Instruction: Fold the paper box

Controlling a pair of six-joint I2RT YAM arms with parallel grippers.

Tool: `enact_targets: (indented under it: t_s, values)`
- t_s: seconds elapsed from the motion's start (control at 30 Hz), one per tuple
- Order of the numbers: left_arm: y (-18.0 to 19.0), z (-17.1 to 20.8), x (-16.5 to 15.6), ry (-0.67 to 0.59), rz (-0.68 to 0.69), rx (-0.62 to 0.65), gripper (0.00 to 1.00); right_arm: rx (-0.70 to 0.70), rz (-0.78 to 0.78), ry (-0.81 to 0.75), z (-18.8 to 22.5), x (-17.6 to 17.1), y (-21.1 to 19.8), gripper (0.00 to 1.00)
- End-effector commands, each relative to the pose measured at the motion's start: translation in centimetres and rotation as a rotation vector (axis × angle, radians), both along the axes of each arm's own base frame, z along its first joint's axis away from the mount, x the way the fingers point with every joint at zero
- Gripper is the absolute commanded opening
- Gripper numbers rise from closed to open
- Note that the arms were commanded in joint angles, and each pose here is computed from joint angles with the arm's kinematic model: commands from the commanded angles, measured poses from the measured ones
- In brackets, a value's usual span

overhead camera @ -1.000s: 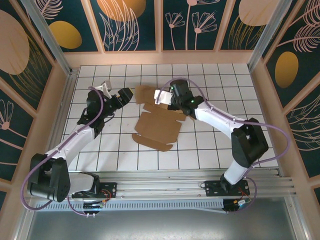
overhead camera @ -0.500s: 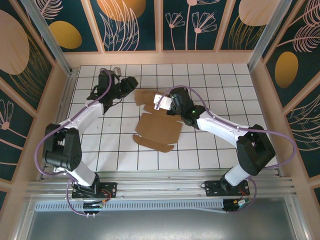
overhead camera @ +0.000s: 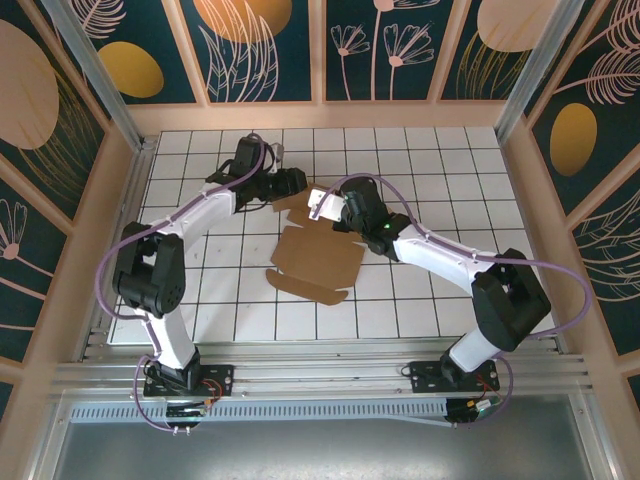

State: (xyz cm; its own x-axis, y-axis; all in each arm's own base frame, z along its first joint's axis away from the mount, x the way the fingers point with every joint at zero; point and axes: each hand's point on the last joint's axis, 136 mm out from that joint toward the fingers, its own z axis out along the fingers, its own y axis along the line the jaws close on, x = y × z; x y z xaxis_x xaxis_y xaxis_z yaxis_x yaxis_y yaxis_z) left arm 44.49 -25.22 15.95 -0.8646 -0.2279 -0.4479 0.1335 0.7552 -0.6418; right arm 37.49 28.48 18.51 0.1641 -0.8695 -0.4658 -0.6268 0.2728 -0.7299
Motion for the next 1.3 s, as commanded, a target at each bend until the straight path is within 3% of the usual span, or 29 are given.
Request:
enact_targets:
  t_s: [0.0,0.1,0.47,0.5,0.63,0.77,0.87,0.97,1.03,1.27]
  values:
    - [-1.8,-0.2,-1.4,0.079,-0.064,-0.129,0.56,0.039,-0.004,0.005,0.0,-0.5,0.4,0.0]
    - [-2.8,0.5,-1.5,0.081,-0.081,-0.214,0.54,0.04,-0.001,0.007,-0.1,-0.5,0.7,0.0]
    - [-2.6,-1.0,-1.3,0.107,-0.061,-0.192,0.37,0.055,0.009,0.033,-1.3,-1.1,1.2,0.01]
    - [-2.5,-1.3,-1.3,0.11,-0.055,-0.181,0.36,0.059,0.009,0.035,-1.3,-1.2,1.2,0.04]
    - [-1.9,-2.1,-1.1,0.11,-0.038,-0.137,0.37,0.138,0.034,0.07,0.2,-2.5,1.6,0.33]
    - [-1.7,-2.9,-0.9,0.114,-0.032,-0.109,0.36,0.347,0.108,0.211,3.8,-5.4,2.9,0.59]
    - [-1.8,-3.1,-0.7,0.117,-0.035,-0.109,0.36,0.571,0.084,0.362,7.5,-5.8,3.1,0.7]
    - [-1.9,-3.0,-0.6,0.118,-0.035,-0.109,0.36,0.777,-0.007,0.581,9.7,-3.3,2.0,0.73]
    - [-1.8,-2.8,-0.5,0.112,-0.034,-0.108,0.36,0.82,-0.07,0.71,9.4,-1.1,1.1,0.73]
    - [-1.6,-2.2,-0.2,0.095,-0.02,-0.093,0.38,0.631,-0.165,0.924,2.6,3.0,1.3,0.74]
